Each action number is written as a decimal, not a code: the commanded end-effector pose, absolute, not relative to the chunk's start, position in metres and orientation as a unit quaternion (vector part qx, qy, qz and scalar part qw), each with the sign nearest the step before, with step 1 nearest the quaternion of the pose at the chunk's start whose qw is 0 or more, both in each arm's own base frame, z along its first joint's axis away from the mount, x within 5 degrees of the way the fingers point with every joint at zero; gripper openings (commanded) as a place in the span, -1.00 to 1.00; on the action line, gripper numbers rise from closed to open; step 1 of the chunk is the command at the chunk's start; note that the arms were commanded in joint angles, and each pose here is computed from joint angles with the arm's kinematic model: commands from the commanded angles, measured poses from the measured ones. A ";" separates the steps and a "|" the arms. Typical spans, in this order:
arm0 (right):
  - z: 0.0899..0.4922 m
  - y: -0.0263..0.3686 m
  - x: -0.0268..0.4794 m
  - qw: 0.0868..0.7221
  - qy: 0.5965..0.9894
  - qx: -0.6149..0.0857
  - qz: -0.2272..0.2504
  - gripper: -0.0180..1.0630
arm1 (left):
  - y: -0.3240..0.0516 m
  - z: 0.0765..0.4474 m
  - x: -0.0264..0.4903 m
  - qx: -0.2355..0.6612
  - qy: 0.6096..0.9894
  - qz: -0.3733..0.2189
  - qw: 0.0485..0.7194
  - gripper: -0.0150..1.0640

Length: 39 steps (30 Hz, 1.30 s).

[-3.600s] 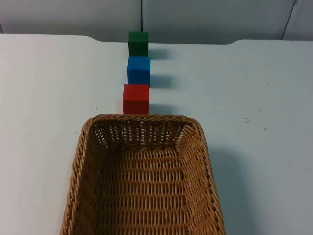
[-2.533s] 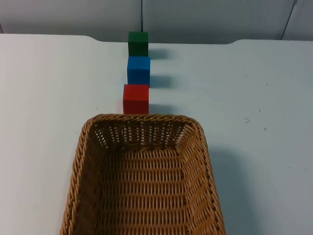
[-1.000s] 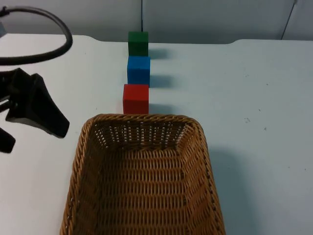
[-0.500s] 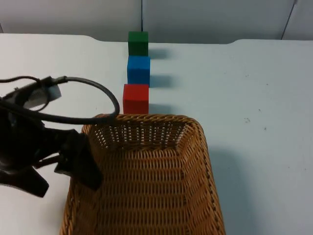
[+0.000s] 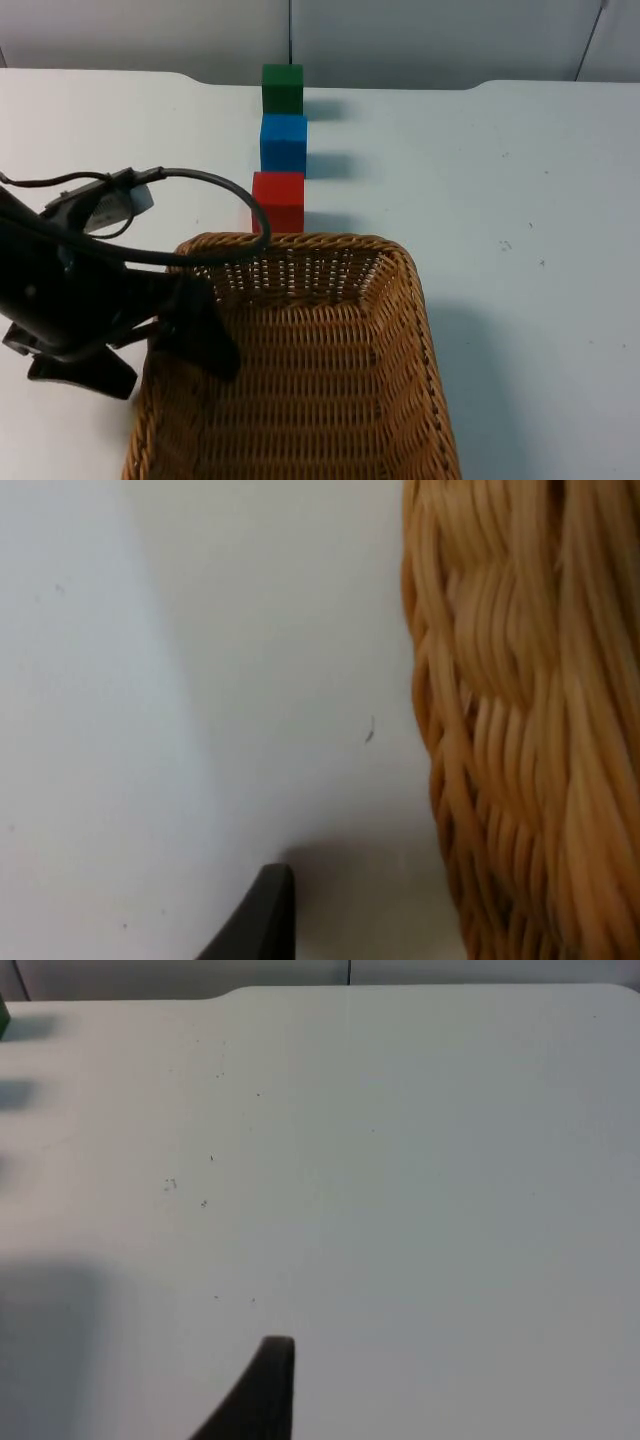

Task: Pick up the basket with the left hand and place the blue cube into the basket with the right hand.

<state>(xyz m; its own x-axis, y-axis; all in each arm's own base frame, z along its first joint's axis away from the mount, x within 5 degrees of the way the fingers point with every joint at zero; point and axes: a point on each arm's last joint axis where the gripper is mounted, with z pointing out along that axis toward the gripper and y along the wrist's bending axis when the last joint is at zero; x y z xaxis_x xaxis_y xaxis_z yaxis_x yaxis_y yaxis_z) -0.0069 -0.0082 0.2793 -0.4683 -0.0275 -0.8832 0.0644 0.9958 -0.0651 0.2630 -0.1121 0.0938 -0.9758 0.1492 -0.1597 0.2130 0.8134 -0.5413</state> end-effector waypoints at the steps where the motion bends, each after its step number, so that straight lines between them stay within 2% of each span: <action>1: 0.279 -0.009 -0.007 0.519 0.854 0.015 -0.048 0.96 | -0.115 0.094 0.262 0.099 0.948 -0.298 0.056 0.98; 16: 0.279 -0.009 -0.007 0.519 0.854 0.015 -0.048 0.96 | -0.114 0.093 0.261 0.075 0.953 -0.289 0.045 0.97; 22: 0.279 -0.009 -0.007 0.519 0.854 0.015 -0.048 0.96 | -0.113 0.092 0.262 0.068 0.954 -0.287 0.045 0.81; 26: 0.279 -0.009 -0.007 0.519 0.854 0.015 -0.048 0.96 | -0.114 0.093 0.261 0.068 0.954 -0.290 0.043 0.24; 27: 0.279 -0.009 -0.007 0.519 0.854 0.015 -0.048 0.96 | -0.114 0.093 0.261 0.068 0.954 -0.290 0.043 0.24; 32: 0.279 -0.009 -0.007 0.519 0.854 0.015 -0.048 0.96 | -0.114 0.093 0.262 0.059 0.953 -0.292 0.045 -0.51; 33: 0.279 -0.009 -0.007 0.519 0.854 0.015 -0.048 0.96 | -0.114 0.093 0.262 0.059 0.953 -0.292 0.045 -0.51; 36: 0.279 -0.009 -0.007 0.519 0.854 0.015 -0.048 0.96 | -0.115 0.093 0.263 0.050 0.953 -0.295 0.048 -0.94; 39: 0.279 -0.009 -0.007 0.519 0.854 0.015 -0.048 0.96 | -0.115 0.094 0.263 0.046 0.953 -0.297 0.048 -0.98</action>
<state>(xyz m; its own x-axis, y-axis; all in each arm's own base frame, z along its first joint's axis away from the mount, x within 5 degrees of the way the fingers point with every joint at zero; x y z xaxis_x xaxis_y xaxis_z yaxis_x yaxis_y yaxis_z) -0.0069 -0.0082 0.2793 -0.4681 -0.0256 -0.8833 0.0652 0.9959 -0.0635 0.2642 -0.1133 0.0936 -0.9910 0.0619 -0.1186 0.1182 0.8203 -0.5596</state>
